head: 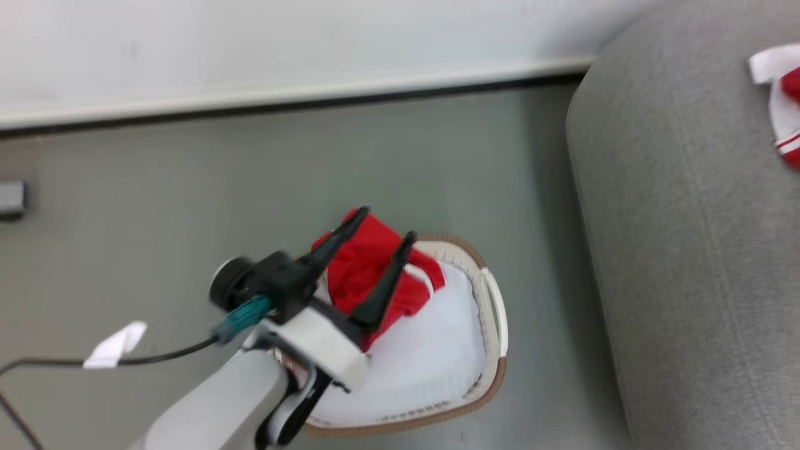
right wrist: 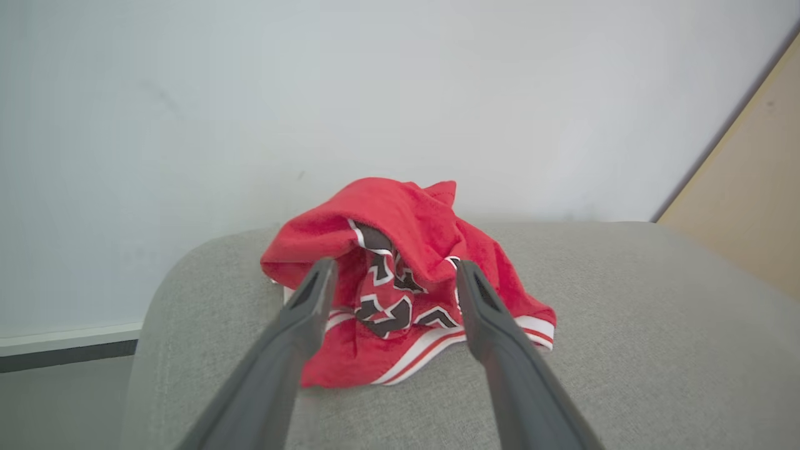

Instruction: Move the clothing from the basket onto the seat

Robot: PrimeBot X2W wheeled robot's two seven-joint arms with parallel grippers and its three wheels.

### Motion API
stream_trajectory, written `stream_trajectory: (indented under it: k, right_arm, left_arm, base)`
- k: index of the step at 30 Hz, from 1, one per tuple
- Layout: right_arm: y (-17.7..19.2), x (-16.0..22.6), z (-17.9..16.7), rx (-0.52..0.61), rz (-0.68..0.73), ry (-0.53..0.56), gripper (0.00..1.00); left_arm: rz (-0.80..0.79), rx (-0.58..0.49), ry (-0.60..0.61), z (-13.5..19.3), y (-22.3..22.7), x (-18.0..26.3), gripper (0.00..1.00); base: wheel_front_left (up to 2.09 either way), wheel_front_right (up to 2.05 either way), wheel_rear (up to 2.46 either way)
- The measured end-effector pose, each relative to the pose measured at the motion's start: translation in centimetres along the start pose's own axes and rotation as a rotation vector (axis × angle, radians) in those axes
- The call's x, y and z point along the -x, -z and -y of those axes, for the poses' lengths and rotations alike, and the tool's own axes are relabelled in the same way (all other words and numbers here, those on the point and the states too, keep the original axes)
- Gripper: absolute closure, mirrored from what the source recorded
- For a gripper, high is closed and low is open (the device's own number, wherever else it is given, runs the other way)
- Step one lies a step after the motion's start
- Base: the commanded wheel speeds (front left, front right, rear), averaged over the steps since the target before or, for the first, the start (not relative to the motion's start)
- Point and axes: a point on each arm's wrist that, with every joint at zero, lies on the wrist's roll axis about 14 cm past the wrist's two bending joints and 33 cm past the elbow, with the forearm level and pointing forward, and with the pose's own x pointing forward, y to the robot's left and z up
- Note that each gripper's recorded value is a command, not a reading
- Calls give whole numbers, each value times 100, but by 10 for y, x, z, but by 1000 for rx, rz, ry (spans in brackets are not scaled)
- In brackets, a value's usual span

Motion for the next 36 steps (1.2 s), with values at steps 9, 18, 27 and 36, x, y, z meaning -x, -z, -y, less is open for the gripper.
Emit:
stream_trajectory:
  k: [9, 18, 27, 36]
  right_arm:
    - [-30, 77, -31, -87, 134, -129, 0]
    - [-49, 142, -80, -167, 206, -304, 0]
    - [-32, 186, -112, -241, 157, -432, 0]
    - [-16, 212, -135, -285, 100, -517, 0]
  left_arm:
    - [38, -9, -237, -28, -27, 55, 0]
    - [84, -36, -512, -56, -39, 135, 0]
    - [84, -46, -670, -65, -30, 199, 0]
    - [98, -39, -707, -65, -27, 221, 0]
  base:
    - [0, 0, 0]
    - [0, 0, 0]
    - [0, 0, 0]
    - [0, 0, 0]
